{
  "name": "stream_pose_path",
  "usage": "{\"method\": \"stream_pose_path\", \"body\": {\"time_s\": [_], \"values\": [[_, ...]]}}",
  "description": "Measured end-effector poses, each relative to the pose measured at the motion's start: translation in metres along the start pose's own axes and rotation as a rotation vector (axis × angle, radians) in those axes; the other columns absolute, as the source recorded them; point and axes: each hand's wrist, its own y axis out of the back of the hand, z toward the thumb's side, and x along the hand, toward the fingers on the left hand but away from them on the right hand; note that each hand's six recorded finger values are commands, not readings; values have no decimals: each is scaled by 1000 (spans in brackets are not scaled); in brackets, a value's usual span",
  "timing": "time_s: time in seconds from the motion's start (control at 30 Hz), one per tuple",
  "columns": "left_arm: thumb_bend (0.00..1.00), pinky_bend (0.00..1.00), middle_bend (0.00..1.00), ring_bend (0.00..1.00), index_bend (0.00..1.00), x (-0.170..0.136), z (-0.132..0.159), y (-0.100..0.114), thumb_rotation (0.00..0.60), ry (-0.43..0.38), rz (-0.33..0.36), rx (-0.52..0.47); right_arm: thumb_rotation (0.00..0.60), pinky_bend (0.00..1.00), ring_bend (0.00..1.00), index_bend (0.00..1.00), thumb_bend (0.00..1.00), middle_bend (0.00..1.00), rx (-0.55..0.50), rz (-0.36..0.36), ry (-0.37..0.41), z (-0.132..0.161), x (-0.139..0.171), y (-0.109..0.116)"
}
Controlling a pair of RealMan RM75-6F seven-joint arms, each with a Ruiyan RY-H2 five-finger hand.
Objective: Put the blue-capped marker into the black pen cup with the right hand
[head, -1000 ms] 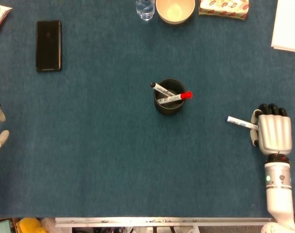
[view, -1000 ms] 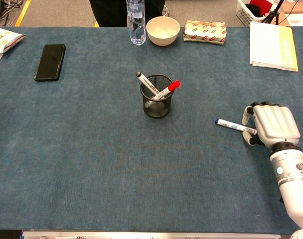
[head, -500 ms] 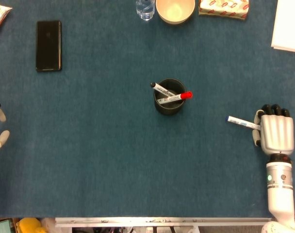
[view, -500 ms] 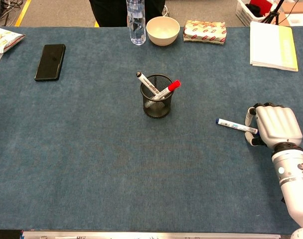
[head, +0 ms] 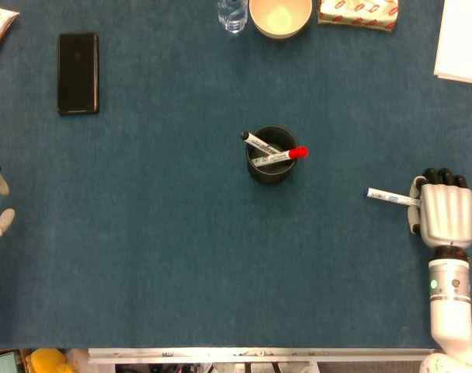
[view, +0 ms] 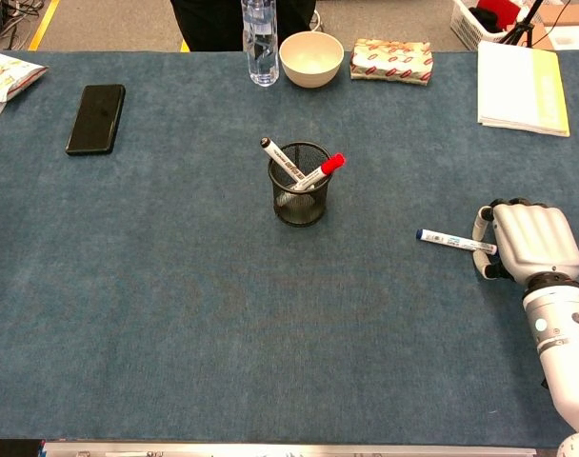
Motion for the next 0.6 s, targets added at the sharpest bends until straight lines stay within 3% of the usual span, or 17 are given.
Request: {"method": "stream_pose_path", "body": {"time_s": [0.6], "values": [[189, 544, 354, 279, 520, 1, -1, -1, 600, 3, -1, 3, 600, 273, 229, 528, 345, 344, -180, -22, 153, 24, 20, 29]]}}
